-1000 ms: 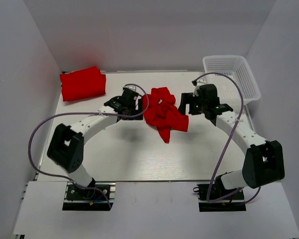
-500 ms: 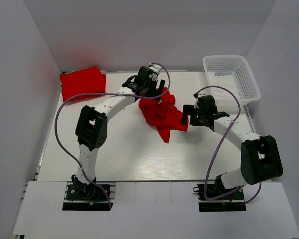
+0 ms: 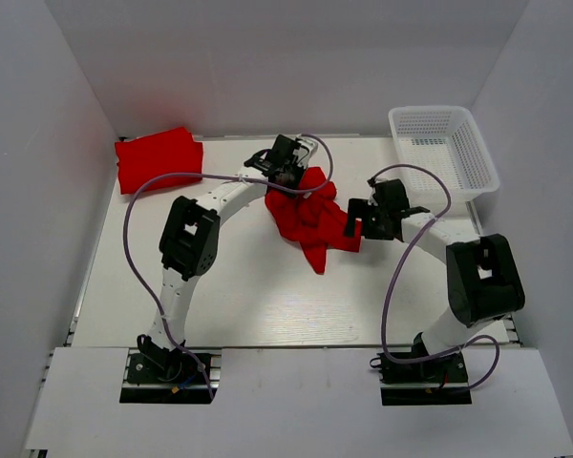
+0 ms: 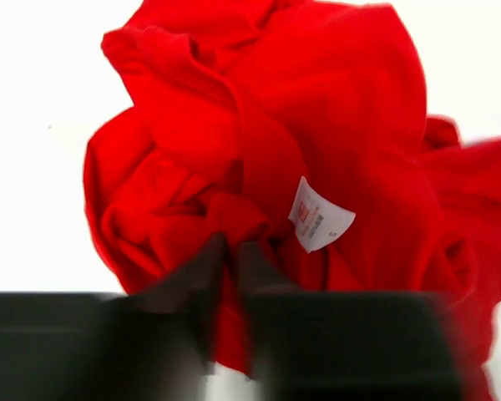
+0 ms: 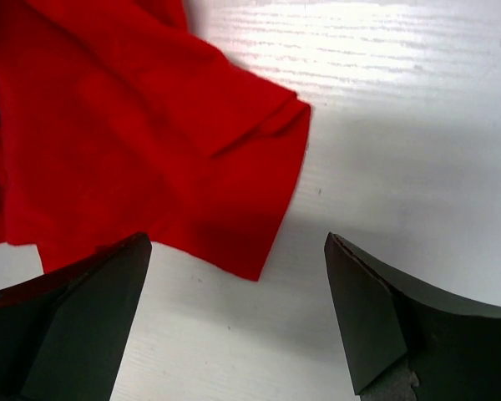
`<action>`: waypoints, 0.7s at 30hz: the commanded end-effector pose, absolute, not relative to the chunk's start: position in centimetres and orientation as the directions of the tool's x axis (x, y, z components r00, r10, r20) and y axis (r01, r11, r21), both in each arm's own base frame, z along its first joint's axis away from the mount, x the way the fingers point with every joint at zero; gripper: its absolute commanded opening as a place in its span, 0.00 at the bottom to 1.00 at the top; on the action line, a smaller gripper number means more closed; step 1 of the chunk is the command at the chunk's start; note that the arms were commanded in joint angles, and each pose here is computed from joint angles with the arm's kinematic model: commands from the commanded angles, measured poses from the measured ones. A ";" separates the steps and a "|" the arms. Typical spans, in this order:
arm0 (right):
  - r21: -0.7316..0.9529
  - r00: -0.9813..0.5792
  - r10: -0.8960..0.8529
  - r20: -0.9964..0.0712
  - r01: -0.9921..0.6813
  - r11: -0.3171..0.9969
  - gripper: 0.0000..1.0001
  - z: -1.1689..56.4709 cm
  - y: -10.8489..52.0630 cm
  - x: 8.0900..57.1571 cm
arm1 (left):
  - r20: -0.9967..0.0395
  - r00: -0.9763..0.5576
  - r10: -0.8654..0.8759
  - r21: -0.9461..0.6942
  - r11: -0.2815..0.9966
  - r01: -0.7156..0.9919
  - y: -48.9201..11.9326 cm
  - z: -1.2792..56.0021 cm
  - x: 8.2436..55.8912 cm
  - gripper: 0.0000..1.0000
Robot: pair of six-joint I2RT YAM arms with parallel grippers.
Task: Fold and stack the t-shirts
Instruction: Flatten out the tshirt
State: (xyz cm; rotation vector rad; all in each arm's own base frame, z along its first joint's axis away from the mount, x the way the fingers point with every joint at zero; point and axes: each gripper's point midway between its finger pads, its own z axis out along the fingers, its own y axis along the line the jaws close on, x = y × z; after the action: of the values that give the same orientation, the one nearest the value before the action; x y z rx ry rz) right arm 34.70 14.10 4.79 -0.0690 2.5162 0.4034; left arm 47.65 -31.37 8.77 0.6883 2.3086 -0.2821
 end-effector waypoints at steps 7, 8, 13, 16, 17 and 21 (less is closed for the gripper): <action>0.208 -0.753 0.013 -0.658 -0.166 0.964 0.90 5.8 14.7 41.1 | -0.748 -0.562 0.353 0.025 0.861 0.508 -30.7 12.9 48.1 0.00; 0.193 -0.747 -0.011 -0.665 -0.187 0.963 0.90 5.4 14.9 41.4 | -0.758 -0.552 0.347 0.032 0.866 0.500 -30.5 13.4 48.1 0.00; 0.171 -0.728 -0.049 -0.684 -0.226 0.959 0.90 4.7 15.5 43.3 | -0.810 -0.520 0.272 0.003 0.887 0.461 -28.9 16.3 47.4 0.00; 0.187 -0.738 -0.064 -0.672 -0.252 0.949 0.85 3.8 16.2 43.8 | -0.817 -0.511 0.267 0.002 0.888 0.461 -28.3 16.8 46.5 0.00; 0.195 -0.738 -0.063 -0.671 -0.259 0.946 0.81 3.8 16.6 43.9 | -0.826 -0.500 0.260 0.000 0.888 0.461 -28.3 17.2 46.5 0.00; 0.229 -0.744 -0.073 -0.664 -0.295 0.928 0.12 3.8 17.5 43.8 | -0.847 -0.483 0.222 0.009 0.914 0.406 -27.0 19.0 46.2 0.00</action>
State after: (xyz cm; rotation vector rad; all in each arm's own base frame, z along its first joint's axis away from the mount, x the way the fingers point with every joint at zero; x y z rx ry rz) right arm 42.78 16.06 2.54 -0.2124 2.4414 0.3586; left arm 45.62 -27.75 13.23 0.5492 2.2198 -0.2320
